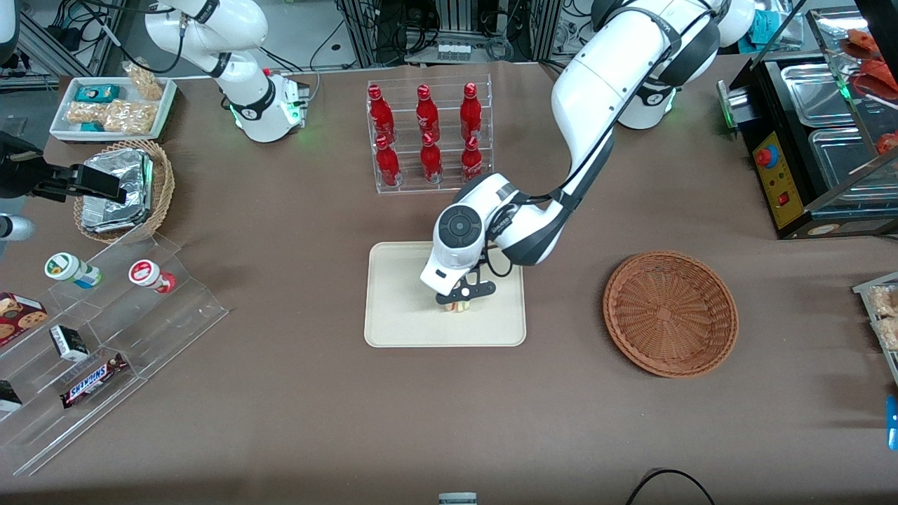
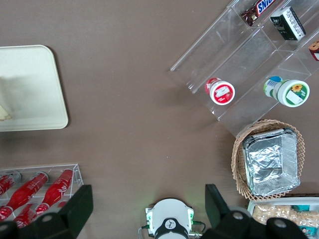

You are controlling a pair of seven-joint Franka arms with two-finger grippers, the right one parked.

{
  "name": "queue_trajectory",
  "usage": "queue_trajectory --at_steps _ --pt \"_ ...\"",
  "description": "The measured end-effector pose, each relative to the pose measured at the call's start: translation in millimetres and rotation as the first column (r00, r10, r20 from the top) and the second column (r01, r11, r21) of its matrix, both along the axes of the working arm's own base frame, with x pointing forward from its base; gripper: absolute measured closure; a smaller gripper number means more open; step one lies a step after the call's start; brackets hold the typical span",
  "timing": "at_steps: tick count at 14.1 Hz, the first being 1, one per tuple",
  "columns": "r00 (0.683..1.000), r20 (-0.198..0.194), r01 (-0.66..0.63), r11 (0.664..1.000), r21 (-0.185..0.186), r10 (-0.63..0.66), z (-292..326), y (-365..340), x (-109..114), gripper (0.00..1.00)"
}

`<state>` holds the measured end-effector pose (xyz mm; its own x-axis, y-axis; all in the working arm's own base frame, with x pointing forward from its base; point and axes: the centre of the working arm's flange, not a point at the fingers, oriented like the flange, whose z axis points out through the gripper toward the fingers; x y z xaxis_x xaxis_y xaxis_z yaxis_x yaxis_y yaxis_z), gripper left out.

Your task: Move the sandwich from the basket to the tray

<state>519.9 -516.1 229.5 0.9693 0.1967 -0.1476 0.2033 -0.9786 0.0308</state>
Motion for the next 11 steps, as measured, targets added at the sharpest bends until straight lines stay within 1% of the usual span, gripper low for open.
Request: queue_trajectory --at_steps 2,3,4,5,8,11 --pt "1.0 0.015 0.007 1.0 0.004 -0.007 0.3 -0.9 3.3 0.6" --pt "1.0 0.026 0.009 1.0 0.004 -0.009 2.6 -1.2 6.2 0.49" --pt "0.999 0.037 0.008 1.0 0.0 -0.008 7.1 -1.8 9.6 0.4" --pt "0.999 0.049 0.007 1.0 -0.003 -0.007 12.2 -1.6 13.7 0.29" --pt "0.996 0.09 -0.018 1.0 -0.005 0.019 36.3 8.4 34.8 0.01" --pt "0.994 0.095 -0.061 0.998 0.028 0.058 97.1 45.5 60.5 0.0"
